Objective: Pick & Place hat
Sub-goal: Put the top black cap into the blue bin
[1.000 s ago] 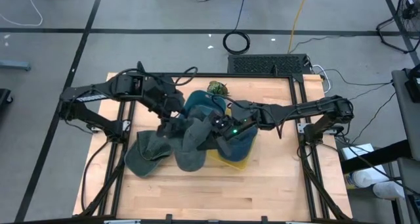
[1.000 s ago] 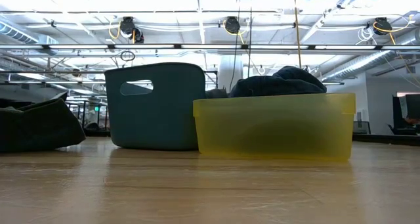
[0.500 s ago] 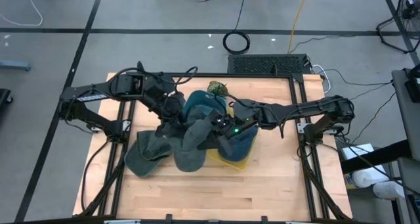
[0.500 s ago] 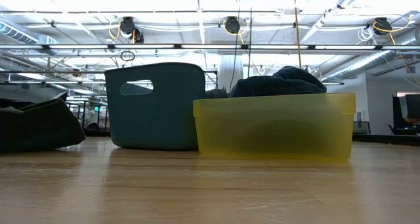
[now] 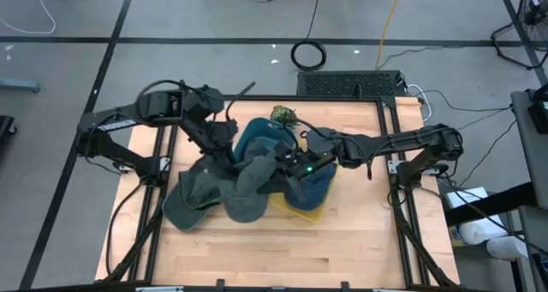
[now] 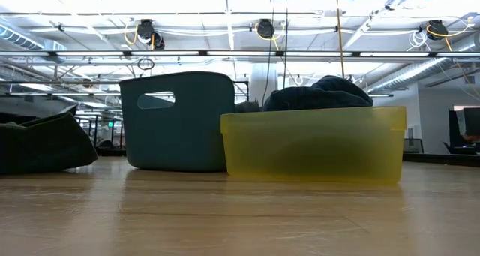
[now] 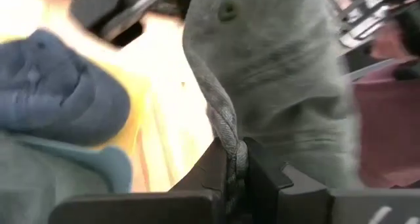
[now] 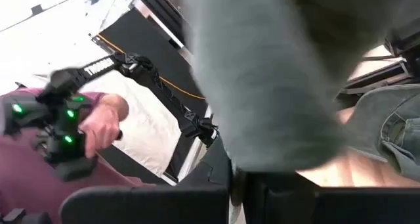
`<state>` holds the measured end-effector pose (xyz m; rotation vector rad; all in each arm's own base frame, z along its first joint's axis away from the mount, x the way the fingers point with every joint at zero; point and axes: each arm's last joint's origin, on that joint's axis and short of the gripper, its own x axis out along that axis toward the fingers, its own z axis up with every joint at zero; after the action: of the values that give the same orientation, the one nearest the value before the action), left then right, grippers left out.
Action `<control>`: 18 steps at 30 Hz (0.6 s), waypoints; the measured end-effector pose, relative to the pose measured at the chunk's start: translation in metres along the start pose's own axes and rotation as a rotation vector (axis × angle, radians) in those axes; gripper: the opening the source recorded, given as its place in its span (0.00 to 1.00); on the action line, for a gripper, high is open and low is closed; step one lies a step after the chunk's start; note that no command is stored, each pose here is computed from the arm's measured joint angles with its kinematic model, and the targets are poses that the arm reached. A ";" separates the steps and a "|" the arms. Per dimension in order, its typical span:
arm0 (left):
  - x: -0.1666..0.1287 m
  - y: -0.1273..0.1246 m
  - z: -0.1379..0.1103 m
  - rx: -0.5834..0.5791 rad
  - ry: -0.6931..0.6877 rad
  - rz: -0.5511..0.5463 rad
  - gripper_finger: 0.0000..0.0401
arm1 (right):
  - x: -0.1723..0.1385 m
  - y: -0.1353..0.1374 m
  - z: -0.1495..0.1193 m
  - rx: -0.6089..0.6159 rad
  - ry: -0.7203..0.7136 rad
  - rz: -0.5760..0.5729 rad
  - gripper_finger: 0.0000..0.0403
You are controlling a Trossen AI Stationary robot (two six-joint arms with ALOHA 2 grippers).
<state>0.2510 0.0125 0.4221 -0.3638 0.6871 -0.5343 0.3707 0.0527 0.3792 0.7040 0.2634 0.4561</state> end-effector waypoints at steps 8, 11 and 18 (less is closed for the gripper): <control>-0.024 -0.023 0.018 0.063 -0.085 -0.029 0.08 | -0.001 -0.007 -0.006 -0.066 0.064 -0.065 0.07; -0.032 -0.030 0.020 0.067 -0.089 -0.044 0.08 | -0.004 -0.015 -0.007 -0.056 0.087 -0.131 0.12; -0.042 -0.039 0.021 0.039 -0.078 -0.068 0.08 | -0.011 -0.028 -0.001 -0.065 0.106 -0.177 0.37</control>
<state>0.2244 0.0077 0.4770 -0.3703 0.5900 -0.5942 0.3697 0.0293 0.3600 0.5878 0.4051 0.3319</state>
